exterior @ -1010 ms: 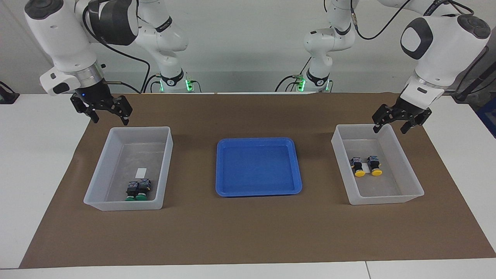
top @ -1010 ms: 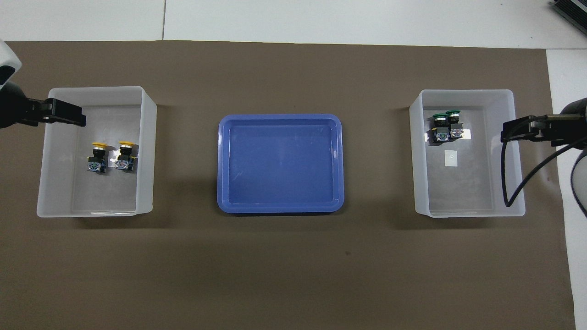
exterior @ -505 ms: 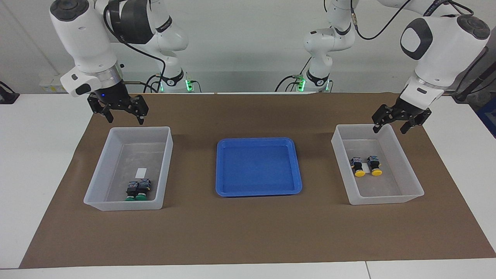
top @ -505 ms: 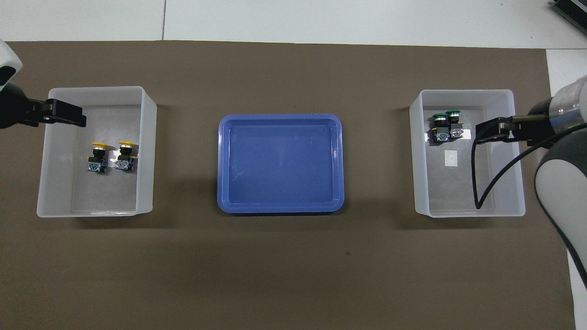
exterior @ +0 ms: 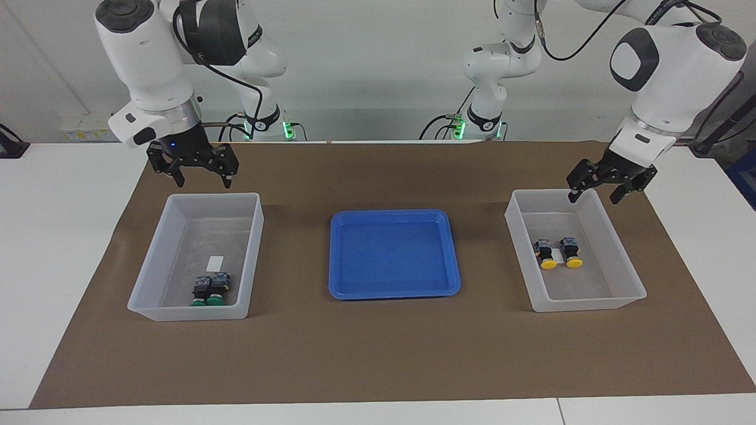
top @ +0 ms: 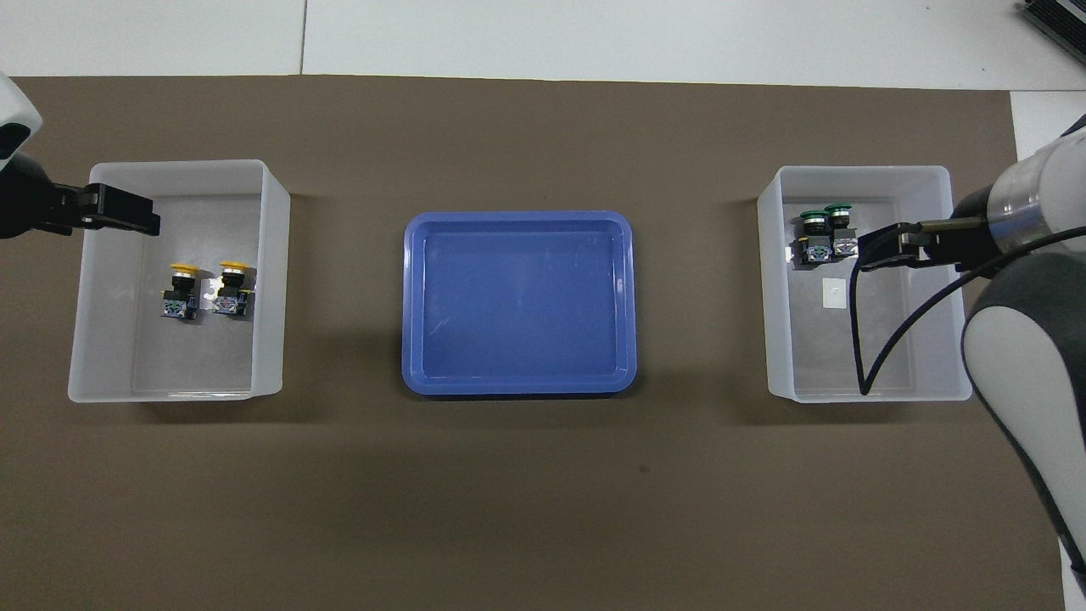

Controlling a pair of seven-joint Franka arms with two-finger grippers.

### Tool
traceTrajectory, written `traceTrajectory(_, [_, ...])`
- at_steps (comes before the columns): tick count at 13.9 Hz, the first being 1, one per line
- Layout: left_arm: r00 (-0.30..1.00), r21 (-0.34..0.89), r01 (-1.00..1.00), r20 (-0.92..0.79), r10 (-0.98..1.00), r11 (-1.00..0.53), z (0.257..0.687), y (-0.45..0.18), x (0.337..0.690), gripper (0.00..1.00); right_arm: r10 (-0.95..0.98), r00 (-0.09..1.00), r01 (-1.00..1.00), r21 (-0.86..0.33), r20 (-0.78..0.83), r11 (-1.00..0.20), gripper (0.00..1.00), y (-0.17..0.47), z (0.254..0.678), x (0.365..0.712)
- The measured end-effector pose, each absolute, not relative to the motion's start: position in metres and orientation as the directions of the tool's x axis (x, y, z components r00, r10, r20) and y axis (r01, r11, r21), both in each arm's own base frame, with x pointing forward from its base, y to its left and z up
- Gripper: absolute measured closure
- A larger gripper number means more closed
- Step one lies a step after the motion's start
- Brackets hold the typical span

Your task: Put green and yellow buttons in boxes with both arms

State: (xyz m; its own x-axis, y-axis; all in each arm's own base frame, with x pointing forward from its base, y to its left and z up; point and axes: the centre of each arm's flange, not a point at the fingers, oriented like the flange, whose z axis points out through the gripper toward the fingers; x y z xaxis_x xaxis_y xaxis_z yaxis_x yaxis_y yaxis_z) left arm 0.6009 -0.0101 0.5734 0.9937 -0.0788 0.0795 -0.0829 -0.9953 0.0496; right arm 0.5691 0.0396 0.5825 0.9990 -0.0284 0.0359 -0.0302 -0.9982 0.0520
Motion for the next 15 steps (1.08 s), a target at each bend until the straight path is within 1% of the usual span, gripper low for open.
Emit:
traceTrajectory(4, [0.994, 0.050, -0.083, 0.080, -0.079, -0.995, 0.573, -0.010, 0.601, 0.00, -0.059, 0.998, -0.060, 0.054, 0.015, -0.997, 0.00, 0.023, 0.583, 0.565])
traceTrajectory(15, [0.994, 0.045, -0.084, 0.075, -0.080, -0.995, 0.570, -0.010, 0.601, 0.00, -0.059, 0.998, -0.058, 0.033, -0.003, -0.998, 0.00, 0.016, 0.581, 0.558])
